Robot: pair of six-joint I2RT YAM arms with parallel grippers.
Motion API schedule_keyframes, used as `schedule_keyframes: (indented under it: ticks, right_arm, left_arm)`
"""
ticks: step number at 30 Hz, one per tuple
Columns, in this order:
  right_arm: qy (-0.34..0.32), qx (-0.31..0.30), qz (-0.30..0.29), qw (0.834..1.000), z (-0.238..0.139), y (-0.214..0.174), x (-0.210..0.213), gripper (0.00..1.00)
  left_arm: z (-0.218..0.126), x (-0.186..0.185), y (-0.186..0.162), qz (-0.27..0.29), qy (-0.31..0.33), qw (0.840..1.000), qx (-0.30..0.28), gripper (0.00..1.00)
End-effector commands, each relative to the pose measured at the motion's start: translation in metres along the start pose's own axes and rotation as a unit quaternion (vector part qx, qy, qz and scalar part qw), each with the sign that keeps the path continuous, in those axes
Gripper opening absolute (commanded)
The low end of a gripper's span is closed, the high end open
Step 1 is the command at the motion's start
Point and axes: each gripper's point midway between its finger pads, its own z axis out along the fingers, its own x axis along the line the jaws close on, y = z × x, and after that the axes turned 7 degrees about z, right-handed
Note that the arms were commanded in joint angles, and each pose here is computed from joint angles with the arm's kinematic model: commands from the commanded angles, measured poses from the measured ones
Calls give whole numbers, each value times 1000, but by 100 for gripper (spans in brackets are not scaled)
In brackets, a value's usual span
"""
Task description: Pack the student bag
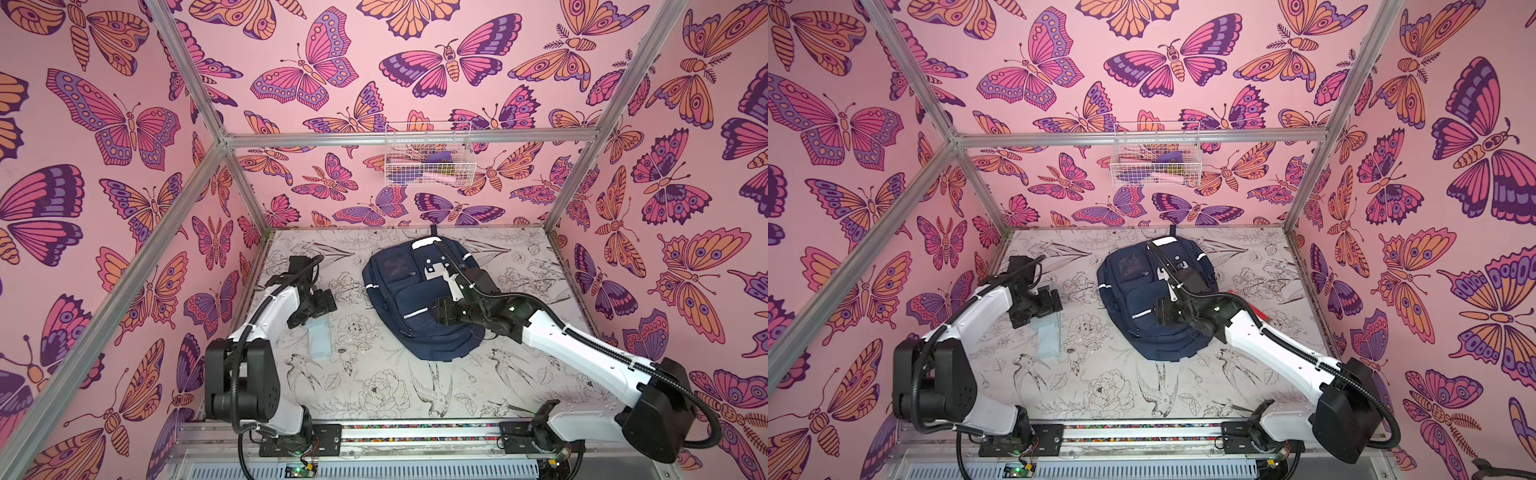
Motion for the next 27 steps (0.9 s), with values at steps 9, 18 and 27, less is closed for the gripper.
schedule_keyframes:
  ticks: [9,18,27]
  right_arm:
    - [6,13,-2,1000,10,-2,2,72]
    - [7,11,-14,1000,10,5,6,72]
    - [7,19,-14,1000,11,2,6,72]
  left_arm:
    - [22,23,20,-20,31,999,37,100]
    - [45,18,16,-33,6,997,70,100]
    - [53,15,9,-30,-5,997,75,100]
